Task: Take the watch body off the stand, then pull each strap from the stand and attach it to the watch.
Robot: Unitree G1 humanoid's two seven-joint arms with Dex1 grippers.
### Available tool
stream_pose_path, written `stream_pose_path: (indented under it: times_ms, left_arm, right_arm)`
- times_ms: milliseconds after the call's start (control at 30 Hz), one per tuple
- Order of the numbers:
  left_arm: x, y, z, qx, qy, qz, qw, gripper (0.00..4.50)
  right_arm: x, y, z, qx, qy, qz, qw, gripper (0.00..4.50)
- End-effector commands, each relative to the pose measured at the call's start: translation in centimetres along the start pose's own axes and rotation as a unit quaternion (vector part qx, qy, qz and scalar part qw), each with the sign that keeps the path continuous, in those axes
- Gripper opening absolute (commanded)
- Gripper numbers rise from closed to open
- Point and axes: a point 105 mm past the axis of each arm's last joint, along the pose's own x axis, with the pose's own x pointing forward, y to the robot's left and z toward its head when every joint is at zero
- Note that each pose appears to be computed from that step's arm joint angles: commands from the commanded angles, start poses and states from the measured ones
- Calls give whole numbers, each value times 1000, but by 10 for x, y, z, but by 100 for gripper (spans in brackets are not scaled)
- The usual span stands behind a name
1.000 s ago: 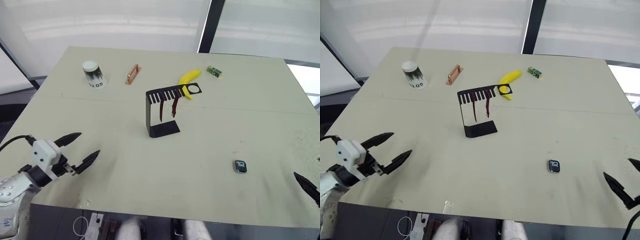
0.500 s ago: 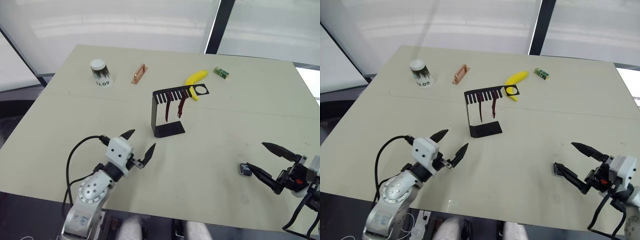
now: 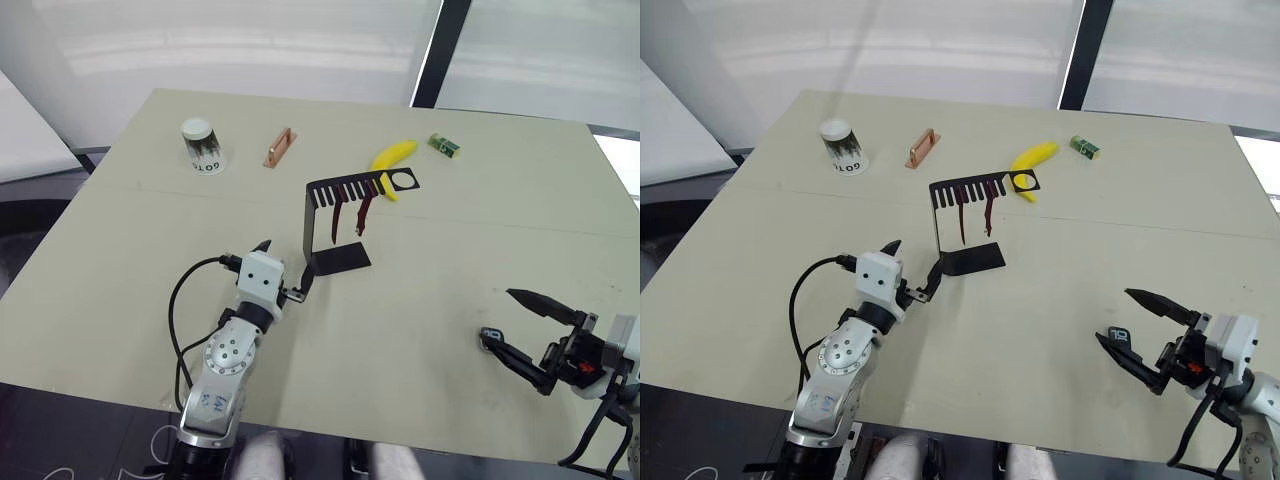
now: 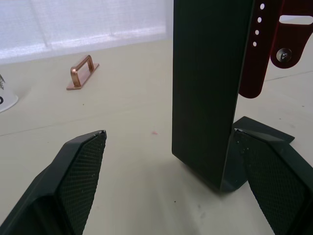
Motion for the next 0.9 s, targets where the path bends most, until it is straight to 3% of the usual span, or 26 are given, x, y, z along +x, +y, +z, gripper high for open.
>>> stream_pose_path:
  times_ms: [33, 267, 500, 900]
  left_arm:
    - [11, -11, 13, -18, -35, -17, 999, 450]
    - [22, -2, 15, -43, -45, 20, 998, 450]
    - [39, -9, 28, -58, -64, 20, 996, 450]
    - [50, -5, 36, -52, -45, 73, 995, 450]
  right_arm:
    - [0, 6, 7, -6, -14, 0, 1000, 445]
    - [-3, 9, 4, 1, -9, -2, 1000, 445]
    - [-5, 9, 1, 6, -5, -3, 1000, 445]
    - [-8, 8, -3, 5, 3, -9, 1000, 445]
